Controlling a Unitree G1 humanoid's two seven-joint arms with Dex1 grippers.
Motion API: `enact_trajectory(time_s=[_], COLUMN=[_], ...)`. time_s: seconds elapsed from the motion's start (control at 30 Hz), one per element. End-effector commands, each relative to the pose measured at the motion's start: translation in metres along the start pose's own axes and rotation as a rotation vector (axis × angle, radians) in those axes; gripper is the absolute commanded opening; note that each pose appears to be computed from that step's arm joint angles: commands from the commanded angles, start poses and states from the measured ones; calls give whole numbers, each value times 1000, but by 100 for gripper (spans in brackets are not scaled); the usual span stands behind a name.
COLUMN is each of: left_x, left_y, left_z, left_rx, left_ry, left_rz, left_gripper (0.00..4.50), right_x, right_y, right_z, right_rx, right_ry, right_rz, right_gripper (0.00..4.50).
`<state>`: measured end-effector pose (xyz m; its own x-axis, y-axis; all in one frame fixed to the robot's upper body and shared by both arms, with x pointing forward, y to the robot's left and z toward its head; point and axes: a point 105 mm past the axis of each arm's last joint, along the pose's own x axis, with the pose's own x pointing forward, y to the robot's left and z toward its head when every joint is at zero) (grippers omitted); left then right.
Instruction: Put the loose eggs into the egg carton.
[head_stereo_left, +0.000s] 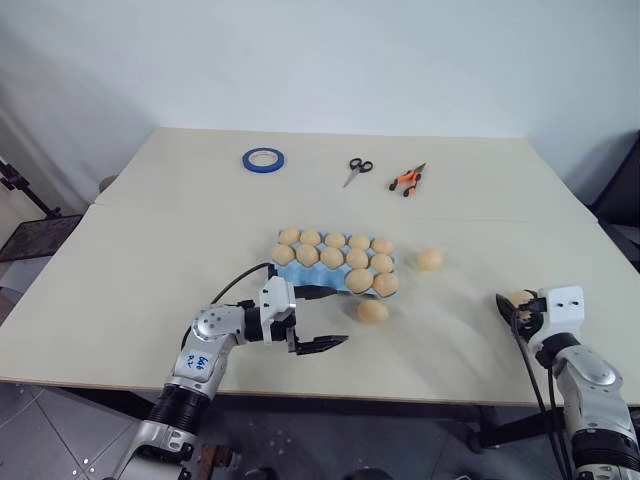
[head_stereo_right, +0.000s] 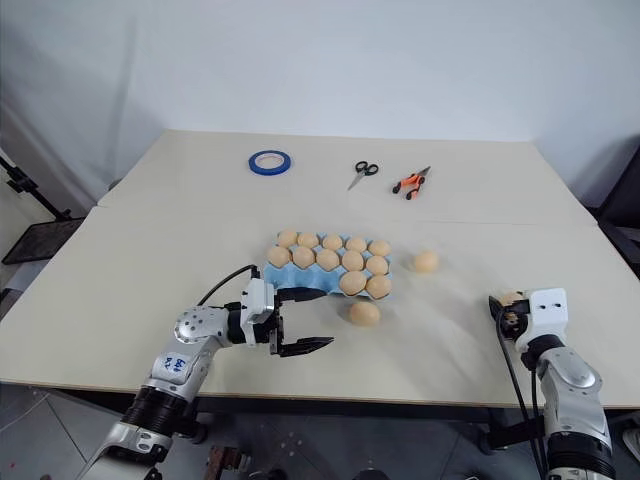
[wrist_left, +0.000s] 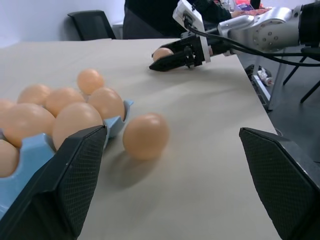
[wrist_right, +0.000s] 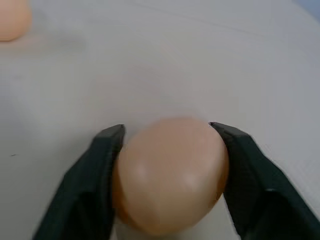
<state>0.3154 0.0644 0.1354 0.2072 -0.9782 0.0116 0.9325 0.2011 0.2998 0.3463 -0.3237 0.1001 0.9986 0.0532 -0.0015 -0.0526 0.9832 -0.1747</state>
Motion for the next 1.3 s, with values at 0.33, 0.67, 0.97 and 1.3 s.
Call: enact_trajectory(time_s=[0.33, 0.67, 0.97, 1.3], left_x=[-63, -104, -111, -107], left_y=[14, 17, 13, 17], left_z=[-7, -10, -8, 0], left_rx=[25, 11, 13, 18], left_ry=[44, 93, 104, 98], left_rz=[281, 480, 531, 512], left_gripper=[450, 450, 450, 450], right_x=[18, 41, 50, 26], right_y=[144, 237, 271, 250], right_z=[103, 122, 115, 145], right_rx=[-51, -66, -32, -2], right_ry=[-298, -261, -228, -371], right_rz=[581, 787, 831, 882], right_gripper=[217, 217, 318, 444])
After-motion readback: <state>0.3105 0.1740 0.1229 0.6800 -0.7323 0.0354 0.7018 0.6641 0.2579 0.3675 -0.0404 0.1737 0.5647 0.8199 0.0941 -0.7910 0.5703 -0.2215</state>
